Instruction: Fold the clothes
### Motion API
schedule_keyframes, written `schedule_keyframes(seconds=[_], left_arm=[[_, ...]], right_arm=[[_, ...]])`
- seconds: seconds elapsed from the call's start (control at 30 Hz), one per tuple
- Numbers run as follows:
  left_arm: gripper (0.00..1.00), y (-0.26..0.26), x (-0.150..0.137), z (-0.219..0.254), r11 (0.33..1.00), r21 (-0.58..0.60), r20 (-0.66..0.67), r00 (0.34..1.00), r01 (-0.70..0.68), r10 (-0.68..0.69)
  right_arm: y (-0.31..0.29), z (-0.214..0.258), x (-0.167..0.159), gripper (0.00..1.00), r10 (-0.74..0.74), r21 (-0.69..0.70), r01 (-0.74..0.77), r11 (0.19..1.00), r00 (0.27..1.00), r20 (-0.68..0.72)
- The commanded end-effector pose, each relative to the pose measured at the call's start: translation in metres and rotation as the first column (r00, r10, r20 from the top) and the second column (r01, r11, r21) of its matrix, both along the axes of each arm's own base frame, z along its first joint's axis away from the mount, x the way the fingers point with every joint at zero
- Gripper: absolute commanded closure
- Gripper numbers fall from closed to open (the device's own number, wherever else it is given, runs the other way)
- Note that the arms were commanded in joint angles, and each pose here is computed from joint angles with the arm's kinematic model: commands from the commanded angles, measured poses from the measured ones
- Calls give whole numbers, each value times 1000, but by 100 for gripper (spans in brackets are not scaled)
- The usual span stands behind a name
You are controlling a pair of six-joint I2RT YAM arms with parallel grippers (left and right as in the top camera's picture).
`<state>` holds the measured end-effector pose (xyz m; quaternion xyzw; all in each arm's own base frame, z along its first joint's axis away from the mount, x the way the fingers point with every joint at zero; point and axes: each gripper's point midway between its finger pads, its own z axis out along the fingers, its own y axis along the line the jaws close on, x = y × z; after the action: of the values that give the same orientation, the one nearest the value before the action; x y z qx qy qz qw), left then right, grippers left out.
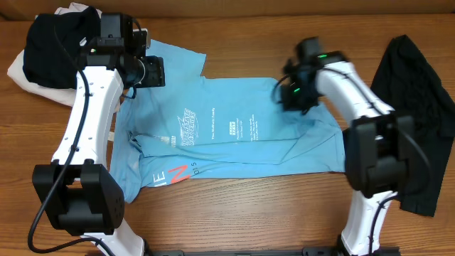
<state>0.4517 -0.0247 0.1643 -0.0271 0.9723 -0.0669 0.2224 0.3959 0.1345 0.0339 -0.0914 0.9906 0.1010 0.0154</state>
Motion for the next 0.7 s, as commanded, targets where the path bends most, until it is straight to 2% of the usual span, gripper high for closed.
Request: schedule_keyframes(seconds=[0.0,0.1,0.2,0.4,0.53,0.67], left_arm=[[32,-2,2,-1,1000,-2,-1,1000,16,-16],[31,-2,2,-1,1000,-2,-1,1000,15,-15],[30,-2,2,-1,1000,-2,-1,1000,15,-15],[29,-2,2,-1,1000,-2,0,1000,16,-16],[28,-2,2,-1,1000,-2,0,1000,16,-16],[28,-2,2,-1,1000,-2,0,1000,16,-16]], right_arm=[[34,4,-35,94,52,-18,-53,998,997,-64],[52,-1,-61,85,121,-35,-125,992,986,-115],[58,2,-63,80,141,-44,-146,988,985,-103],[45,34,-33,66,82,-19,-83,996,996,-18],[16,49,-5,49,-8,1,8,1000,999,46],[-18,40,1,46,-93,7,93,996,996,19]])
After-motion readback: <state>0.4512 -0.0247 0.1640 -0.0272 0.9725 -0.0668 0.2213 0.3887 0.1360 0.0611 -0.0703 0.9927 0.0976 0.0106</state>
